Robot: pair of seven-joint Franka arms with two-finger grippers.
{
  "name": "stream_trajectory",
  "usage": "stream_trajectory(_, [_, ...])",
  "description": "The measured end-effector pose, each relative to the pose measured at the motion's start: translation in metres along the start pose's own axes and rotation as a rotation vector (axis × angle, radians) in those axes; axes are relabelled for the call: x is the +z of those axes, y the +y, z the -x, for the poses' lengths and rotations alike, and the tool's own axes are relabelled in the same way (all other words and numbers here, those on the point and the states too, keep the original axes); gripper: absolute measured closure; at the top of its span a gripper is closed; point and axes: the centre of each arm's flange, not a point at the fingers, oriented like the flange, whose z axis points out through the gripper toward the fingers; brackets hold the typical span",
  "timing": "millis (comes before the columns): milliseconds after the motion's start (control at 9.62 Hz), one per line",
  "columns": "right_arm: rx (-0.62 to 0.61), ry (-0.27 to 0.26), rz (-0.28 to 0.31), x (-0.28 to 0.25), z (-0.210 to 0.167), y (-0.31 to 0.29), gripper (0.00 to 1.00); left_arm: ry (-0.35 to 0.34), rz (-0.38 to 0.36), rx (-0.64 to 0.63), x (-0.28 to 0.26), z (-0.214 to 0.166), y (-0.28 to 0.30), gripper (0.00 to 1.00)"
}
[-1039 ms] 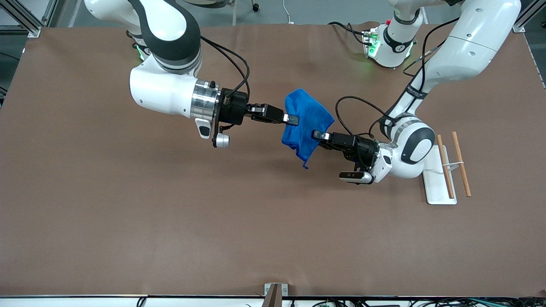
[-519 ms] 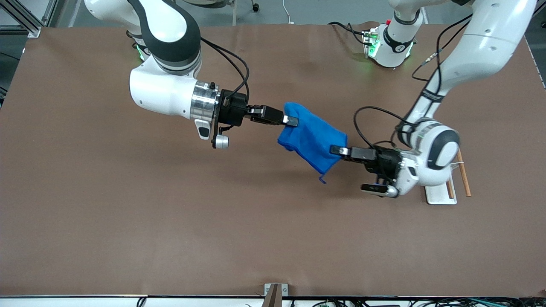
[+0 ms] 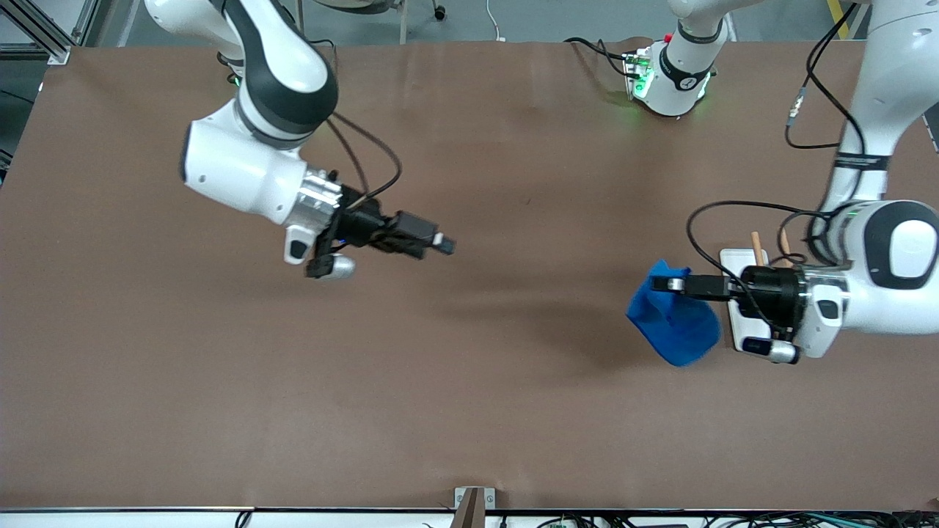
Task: Right arm passes towel to left arm to hang
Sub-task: 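Move the towel over the wooden rods with the left gripper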
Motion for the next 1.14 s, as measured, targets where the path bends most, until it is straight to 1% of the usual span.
stream_trajectory(104, [-0.024,0.039,0.102,-0.027,-0.017,0.036,0.00,0.017,-0.120,-0.011,-0.029,0.003,-0.022,0.98])
stream_trajectory(208, [-0.036,0.044,0.179,-0.053,-0.030,0.062,0.00,0.031,-0.222,-0.025,-0.046,0.005,-0.029,0.98])
stream_trajectory(312, [-0.049,0.036,0.266,-0.086,-0.045,0.089,0.00,0.057,-0.341,-0.060,-0.059,0.009,-0.023,0.98])
stream_trajectory(416, [-0.044,0.034,0.342,-0.127,-0.058,0.114,0.00,0.088,-0.449,-0.108,-0.066,0.015,-0.008,0.98])
stream_trajectory(519, [-0.018,0.034,0.394,-0.171,-0.067,0.138,0.00,0.126,-0.546,-0.159,-0.071,0.024,0.008,0.98])
stream_trajectory(623, [0.009,0.050,0.446,-0.218,-0.071,0.160,0.00,0.165,-0.650,-0.197,-0.077,0.033,0.021,0.98])
stream_trajectory(727, [0.024,0.062,0.529,-0.265,-0.073,0.181,0.00,0.208,-0.751,-0.230,-0.084,0.042,0.031,0.98])
stream_trajectory(831, [0.025,0.060,0.630,-0.307,-0.071,0.189,0.00,0.252,-0.822,-0.273,-0.089,0.048,0.039,0.98])
stream_trajectory(935, [0.020,0.063,0.712,-0.346,-0.068,0.179,0.00,0.297,-0.858,-0.337,-0.093,0.051,0.042,0.98])
stream_trajectory(1039, [0.027,0.058,0.750,-0.375,-0.062,0.163,0.00,0.346,-0.883,-0.431,-0.093,0.052,0.040,0.98])
stream_trajectory(1143, [0.042,0.050,0.764,-0.398,-0.055,0.153,0.00,0.397,-0.912,-0.527,-0.088,0.051,0.038,0.98])
